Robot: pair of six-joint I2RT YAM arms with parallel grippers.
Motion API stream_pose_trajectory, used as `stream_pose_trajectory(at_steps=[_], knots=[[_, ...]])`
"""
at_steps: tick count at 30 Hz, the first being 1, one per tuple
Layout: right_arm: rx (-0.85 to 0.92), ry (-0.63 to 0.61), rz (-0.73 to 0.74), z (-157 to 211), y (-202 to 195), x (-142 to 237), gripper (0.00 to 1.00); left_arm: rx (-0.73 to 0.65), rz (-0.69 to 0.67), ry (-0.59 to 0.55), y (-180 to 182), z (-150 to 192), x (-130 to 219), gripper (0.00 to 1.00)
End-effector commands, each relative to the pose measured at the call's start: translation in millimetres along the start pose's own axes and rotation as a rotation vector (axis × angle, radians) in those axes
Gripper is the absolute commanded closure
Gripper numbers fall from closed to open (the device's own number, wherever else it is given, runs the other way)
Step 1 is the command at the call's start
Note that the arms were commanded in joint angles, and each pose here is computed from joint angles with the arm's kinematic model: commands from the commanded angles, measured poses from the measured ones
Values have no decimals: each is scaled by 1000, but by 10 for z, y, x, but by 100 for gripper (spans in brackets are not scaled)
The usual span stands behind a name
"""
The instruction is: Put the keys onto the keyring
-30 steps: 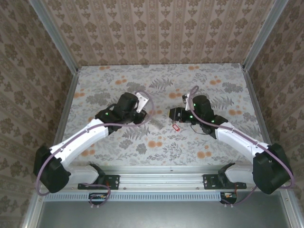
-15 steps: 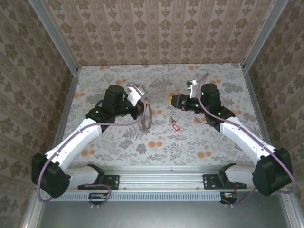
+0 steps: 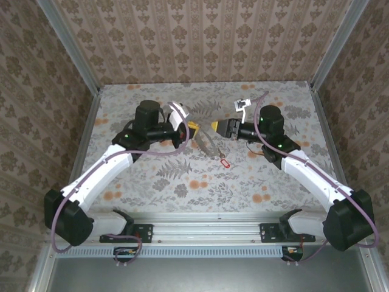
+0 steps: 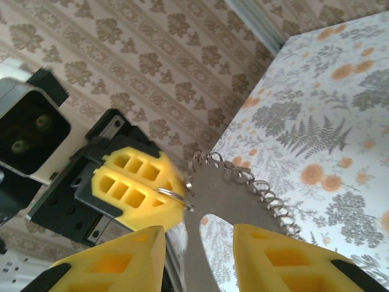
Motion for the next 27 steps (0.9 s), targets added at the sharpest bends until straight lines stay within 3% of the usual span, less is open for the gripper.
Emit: stream_pose_trajectory(at_steps=[1, 27], knots=[[76, -2, -106, -83, 225, 0, 64, -19, 102, -56, -48, -197, 15, 100], [142, 33, -189, -30, 343, 21, 65, 72, 304, -49, -92, -276, -74, 100]])
Point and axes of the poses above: each hand's point on the last joint's axis, 136 mm out from that joint toward the fingers, its own x axis back along the fingers, its own y axis along the line the jaws close on, z = x × y, the point moved 9 cm from there along x, back along the fingers, and after that the axes turned 2 degrees about -x, right-handed, at the moved point
